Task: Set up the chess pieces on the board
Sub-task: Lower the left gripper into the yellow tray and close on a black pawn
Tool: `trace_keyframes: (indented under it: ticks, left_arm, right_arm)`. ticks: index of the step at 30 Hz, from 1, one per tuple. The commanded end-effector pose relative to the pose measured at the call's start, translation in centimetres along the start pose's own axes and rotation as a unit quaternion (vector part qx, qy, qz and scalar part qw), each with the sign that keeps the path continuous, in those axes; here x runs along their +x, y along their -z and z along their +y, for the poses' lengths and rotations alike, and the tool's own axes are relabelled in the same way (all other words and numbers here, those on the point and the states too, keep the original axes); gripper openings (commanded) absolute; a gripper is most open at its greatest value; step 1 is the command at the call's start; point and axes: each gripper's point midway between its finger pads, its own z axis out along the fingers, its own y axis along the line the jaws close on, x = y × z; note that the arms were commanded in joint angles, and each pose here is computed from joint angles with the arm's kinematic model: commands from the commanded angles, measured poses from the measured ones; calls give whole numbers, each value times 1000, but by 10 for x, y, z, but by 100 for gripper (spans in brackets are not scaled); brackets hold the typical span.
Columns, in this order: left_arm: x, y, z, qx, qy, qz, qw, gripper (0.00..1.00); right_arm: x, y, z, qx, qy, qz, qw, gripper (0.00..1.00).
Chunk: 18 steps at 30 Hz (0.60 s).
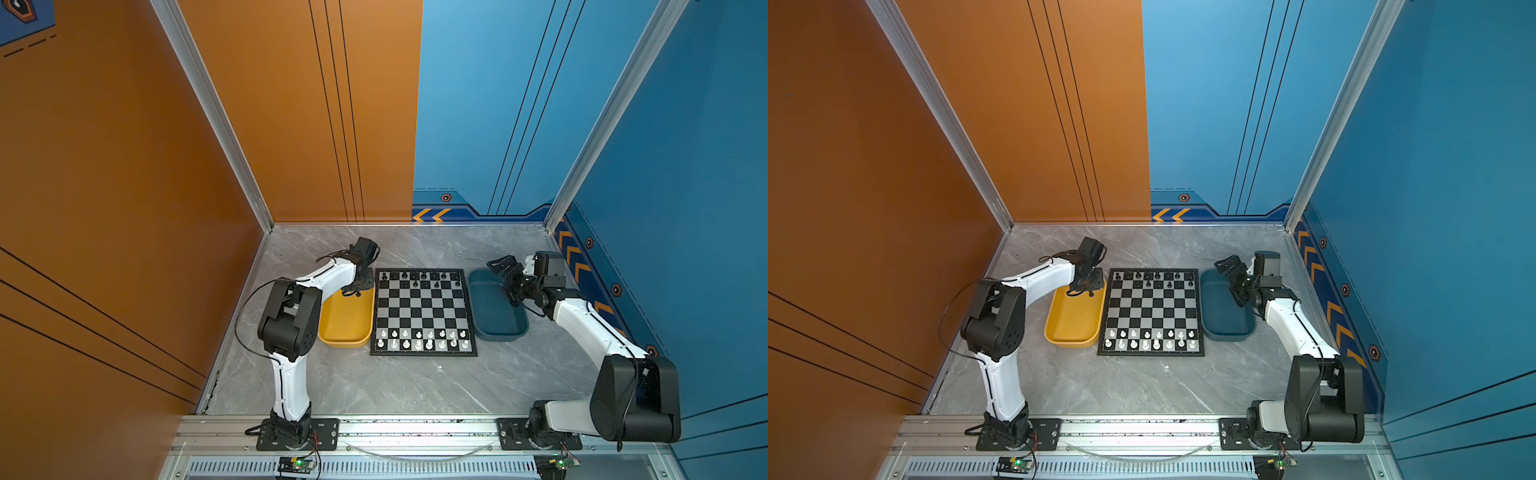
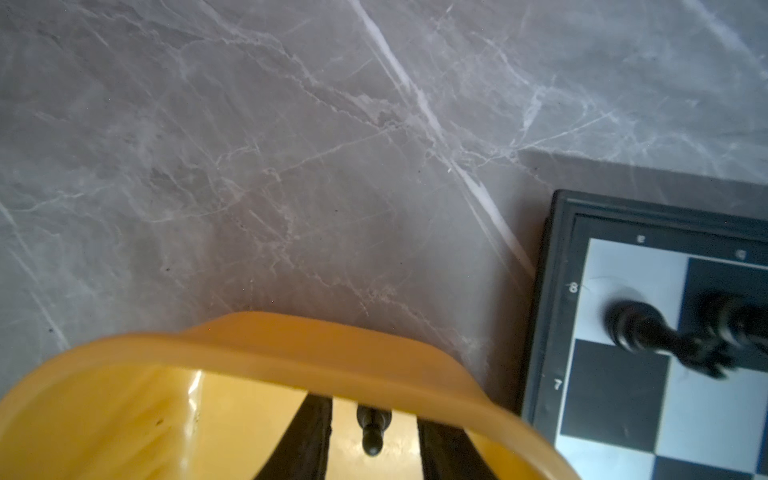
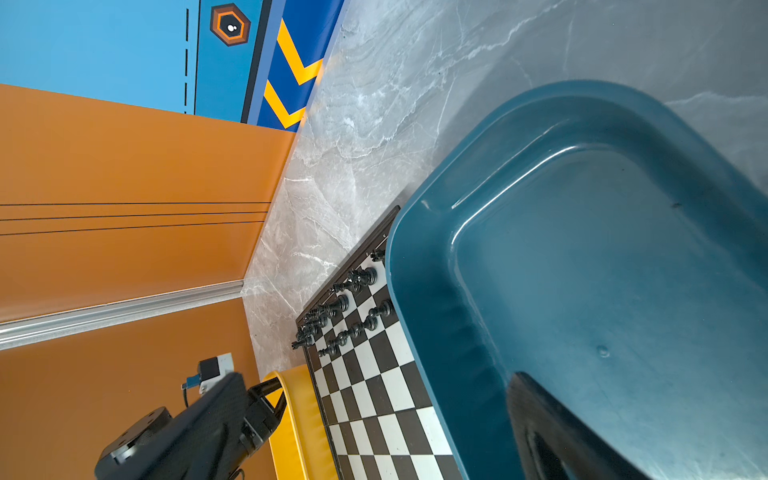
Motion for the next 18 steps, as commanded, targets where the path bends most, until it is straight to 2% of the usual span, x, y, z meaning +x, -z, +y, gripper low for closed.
trace_keyframes:
  ticks: [1,18]
  left_arm:
    - [-5,-1,7,-17,-7,0,1000,35]
    - [4,-14,12,-32,-13,22,999,24]
  right_arm:
    - [-6,4,5,2,7,-9,1000,100]
    - [-6,4,4,3,5,-9,1000,100]
